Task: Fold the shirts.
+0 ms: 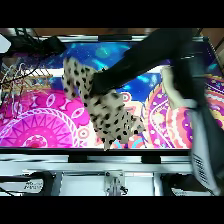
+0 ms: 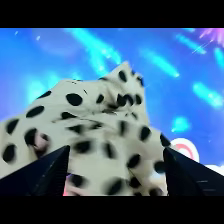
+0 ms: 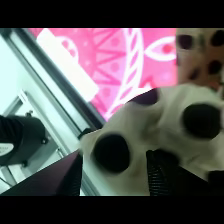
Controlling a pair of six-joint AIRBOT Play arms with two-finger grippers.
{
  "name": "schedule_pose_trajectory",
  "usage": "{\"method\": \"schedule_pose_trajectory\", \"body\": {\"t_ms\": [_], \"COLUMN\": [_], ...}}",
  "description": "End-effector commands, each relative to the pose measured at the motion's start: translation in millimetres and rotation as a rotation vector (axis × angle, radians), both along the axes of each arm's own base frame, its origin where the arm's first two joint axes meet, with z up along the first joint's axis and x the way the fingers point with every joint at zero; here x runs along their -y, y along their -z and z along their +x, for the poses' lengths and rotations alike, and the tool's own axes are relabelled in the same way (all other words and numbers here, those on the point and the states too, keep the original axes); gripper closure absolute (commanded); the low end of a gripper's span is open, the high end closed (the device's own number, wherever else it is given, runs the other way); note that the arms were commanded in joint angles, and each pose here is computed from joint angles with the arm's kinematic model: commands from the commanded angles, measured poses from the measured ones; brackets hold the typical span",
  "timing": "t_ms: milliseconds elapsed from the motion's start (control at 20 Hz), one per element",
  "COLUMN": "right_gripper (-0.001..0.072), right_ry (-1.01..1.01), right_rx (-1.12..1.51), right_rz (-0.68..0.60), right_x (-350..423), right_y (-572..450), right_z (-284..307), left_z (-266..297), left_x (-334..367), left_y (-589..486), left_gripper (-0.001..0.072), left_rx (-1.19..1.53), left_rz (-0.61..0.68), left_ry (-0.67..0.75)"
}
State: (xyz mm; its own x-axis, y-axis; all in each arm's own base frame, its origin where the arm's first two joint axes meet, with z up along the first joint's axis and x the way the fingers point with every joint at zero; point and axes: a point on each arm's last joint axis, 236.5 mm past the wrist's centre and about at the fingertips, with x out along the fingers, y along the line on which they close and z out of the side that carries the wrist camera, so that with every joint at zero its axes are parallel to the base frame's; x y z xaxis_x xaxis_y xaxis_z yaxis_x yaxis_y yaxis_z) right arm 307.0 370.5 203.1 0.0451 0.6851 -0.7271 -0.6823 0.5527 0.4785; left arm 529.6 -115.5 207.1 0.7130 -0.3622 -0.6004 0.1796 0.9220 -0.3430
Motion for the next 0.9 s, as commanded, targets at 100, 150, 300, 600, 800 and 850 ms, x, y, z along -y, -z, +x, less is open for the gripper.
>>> {"method": "schedule_pose_trajectory", "body": {"t_ms": [100,150,300,600,800,850], "right_gripper": [0.0178,0.0087,0.0087,0.0087,0.0088,0.0087], "right_ry": [-0.146,-0.120,0.049,0.433,0.493,0.487], "right_rx": [-0.096,-0.076,0.023,0.103,0.003,-0.021], "right_rz": [-0.104,-0.090,-0.026,-0.125,-0.177,-0.193], "right_x": [-42.0,-28.9,33.3,186.1,216.2,216.8], "right_y": [75.9,62.8,8.9,-0.5,46.4,60.5], "right_z": [-19.2,-9.8,36.3,125.6,153.0,156.8], "left_z": [-41.4,-53.5,-87.3,-172.1,-218.7,-222.8], "left_x": [-44.0,-53.8,-73.2,-31.5,34.2,48.2], "left_y": [46.6,56.1,79.1,169.4,230.8,243.4], "left_gripper": [0.0041,0.0041,0.0045,0.0040,-0.0013,-0.0013], "left_rx": [-0.274,-0.336,-0.495,-0.743,-0.775,-0.769], "left_rz": [0.046,0.074,0.166,0.113,-0.031,-0.055], "left_ry": [-0.003,-0.004,-0.002,0.094,0.137,0.145]}}
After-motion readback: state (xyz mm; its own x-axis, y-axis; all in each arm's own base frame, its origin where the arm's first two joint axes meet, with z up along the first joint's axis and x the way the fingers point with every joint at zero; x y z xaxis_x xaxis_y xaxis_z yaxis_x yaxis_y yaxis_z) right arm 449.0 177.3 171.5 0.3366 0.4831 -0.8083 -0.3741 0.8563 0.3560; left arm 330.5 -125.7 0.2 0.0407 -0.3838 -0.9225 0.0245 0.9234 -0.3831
